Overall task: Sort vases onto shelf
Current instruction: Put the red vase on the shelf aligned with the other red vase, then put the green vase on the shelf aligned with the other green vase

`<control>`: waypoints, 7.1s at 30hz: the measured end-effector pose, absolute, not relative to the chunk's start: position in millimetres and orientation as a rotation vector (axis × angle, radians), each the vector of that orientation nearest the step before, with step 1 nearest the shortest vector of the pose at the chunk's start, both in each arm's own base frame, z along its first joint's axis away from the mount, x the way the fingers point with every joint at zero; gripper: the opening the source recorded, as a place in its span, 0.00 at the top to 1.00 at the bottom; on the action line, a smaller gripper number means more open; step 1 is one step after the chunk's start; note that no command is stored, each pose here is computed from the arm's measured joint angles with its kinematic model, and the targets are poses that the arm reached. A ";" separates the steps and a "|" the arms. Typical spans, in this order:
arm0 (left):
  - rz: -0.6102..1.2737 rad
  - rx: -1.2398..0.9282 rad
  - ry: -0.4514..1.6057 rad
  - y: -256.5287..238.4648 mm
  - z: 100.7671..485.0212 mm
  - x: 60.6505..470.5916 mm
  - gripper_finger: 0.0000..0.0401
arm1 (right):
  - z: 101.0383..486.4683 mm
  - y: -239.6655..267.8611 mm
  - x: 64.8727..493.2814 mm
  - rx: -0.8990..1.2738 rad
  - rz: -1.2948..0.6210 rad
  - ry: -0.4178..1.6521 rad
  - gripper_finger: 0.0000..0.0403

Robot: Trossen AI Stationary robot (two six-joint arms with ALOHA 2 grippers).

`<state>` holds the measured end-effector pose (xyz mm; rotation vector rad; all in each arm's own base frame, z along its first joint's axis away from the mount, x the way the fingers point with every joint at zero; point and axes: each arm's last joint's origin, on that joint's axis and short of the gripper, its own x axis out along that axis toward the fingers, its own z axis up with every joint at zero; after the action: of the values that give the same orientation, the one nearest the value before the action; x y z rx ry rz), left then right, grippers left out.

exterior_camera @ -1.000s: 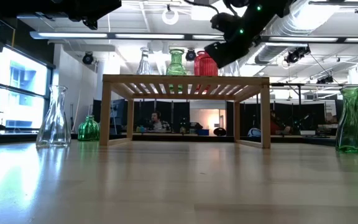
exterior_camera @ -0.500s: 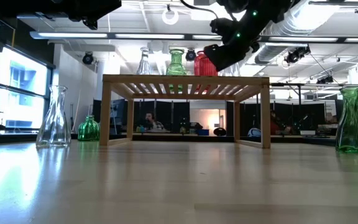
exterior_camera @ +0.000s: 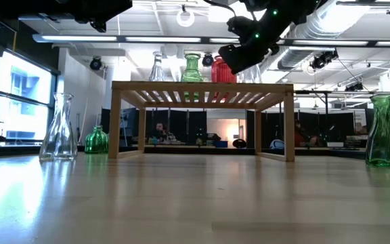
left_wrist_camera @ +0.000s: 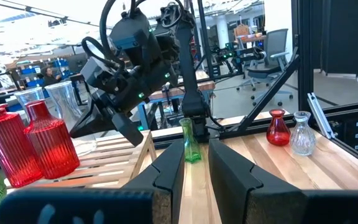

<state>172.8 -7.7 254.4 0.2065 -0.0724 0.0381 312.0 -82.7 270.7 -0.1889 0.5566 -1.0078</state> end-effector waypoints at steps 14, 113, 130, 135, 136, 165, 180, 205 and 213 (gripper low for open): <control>0.038 0.208 -0.072 -7.7 254.3 172.8 0.84 | 268.9 -24.8 319.0 -0.277 -0.804 0.583 0.99; -0.017 0.183 -0.057 -9.5 250.6 177.4 0.84 | 213.7 48.5 128.1 0.572 -1.204 0.976 0.53; -0.017 0.184 -0.058 -9.5 250.8 177.4 0.84 | 215.3 66.5 165.6 0.510 -0.789 0.830 0.91; -0.017 0.183 -0.058 -9.5 250.8 177.4 0.84 | 218.4 81.1 196.5 0.445 -0.572 0.720 0.92; -0.017 0.183 -0.058 -9.5 250.8 177.4 0.84 | 219.4 84.3 202.9 0.426 -0.544 0.707 0.92; -0.018 0.160 -0.054 -9.5 250.4 177.4 0.84 | 188.9 128.1 253.2 0.237 -0.777 0.657 0.50; -0.018 0.156 -0.054 -9.5 250.5 177.4 0.84 | 129.8 120.0 255.0 0.206 -0.824 0.219 0.48; -0.018 0.157 -0.054 -9.5 250.5 177.4 0.84 | 125.3 95.4 331.1 0.076 -0.774 0.385 0.90; -0.018 0.156 -0.054 -9.5 250.5 177.4 0.84 | 132.2 91.3 342.8 0.080 -0.628 0.390 0.97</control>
<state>177.4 -9.5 250.5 0.1559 -0.0544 -0.0182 342.8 91.3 132.2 0.0804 0.3901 -0.6283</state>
